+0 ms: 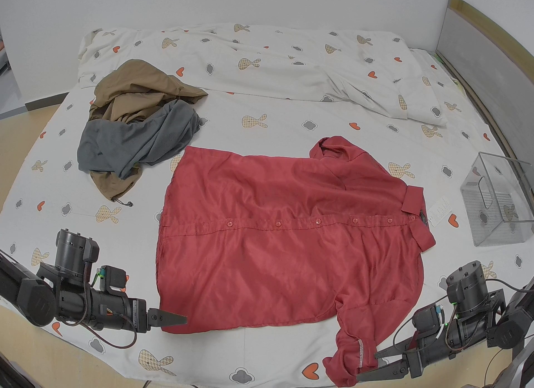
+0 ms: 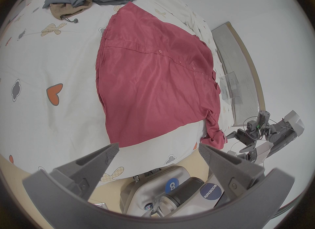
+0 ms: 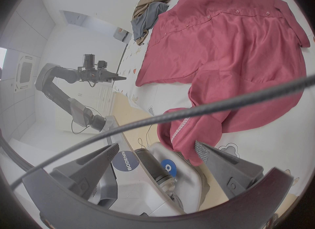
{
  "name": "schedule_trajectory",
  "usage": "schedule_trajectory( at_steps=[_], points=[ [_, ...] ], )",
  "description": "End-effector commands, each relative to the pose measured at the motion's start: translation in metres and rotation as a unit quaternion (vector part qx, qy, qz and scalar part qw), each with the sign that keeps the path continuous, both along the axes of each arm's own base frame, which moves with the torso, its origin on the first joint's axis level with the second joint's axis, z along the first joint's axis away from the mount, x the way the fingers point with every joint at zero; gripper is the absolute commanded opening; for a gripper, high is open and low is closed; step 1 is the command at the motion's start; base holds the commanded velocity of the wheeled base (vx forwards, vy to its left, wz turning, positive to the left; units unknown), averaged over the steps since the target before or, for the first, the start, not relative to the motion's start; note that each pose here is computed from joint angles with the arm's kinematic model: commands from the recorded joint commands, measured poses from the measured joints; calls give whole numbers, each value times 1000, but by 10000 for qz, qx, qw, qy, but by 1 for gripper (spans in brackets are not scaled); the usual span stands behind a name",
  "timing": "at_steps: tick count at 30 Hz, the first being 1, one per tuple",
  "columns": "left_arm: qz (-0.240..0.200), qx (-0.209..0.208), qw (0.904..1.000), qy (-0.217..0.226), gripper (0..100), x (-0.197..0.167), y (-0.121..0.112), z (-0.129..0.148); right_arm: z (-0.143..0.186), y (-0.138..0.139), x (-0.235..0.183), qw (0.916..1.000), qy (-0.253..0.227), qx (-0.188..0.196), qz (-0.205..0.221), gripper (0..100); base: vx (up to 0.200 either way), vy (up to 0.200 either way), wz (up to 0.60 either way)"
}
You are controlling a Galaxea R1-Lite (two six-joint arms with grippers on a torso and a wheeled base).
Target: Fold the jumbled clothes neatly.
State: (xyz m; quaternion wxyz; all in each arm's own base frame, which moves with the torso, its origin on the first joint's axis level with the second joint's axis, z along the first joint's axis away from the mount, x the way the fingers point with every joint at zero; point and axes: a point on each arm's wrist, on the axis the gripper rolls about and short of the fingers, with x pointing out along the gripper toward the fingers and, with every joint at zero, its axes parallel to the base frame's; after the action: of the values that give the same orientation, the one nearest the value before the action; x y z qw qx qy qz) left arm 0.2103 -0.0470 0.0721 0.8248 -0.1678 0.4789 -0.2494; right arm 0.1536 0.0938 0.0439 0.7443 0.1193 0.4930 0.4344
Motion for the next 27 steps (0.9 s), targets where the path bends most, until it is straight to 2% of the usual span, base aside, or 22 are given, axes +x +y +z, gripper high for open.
schedule_trajectory(
  at_steps=[1,8,18,23,27],
  points=[
    [-2,-1,10000,-1,100,0,0,0,-3,-7,8,9996,78,-26,-277,100,0,0,0],
    [-2,-1,10000,-1,100,0,0,0,-14,-1,17,9993,259,-122,-237,100,0,0,0],
    [10,2,10000,-17,100,0,0,1,-19,39,40,9994,119,-58,335,100,0,0,0],
    [10,6,10000,6,100,0,0,0,-13,47,48,9993,-9,85,368,100,0,0,0],
    [10,9,10000,21,100,0,0,-1,-11,43,49,9997,144,141,151,100,0,0,0]
  ],
)
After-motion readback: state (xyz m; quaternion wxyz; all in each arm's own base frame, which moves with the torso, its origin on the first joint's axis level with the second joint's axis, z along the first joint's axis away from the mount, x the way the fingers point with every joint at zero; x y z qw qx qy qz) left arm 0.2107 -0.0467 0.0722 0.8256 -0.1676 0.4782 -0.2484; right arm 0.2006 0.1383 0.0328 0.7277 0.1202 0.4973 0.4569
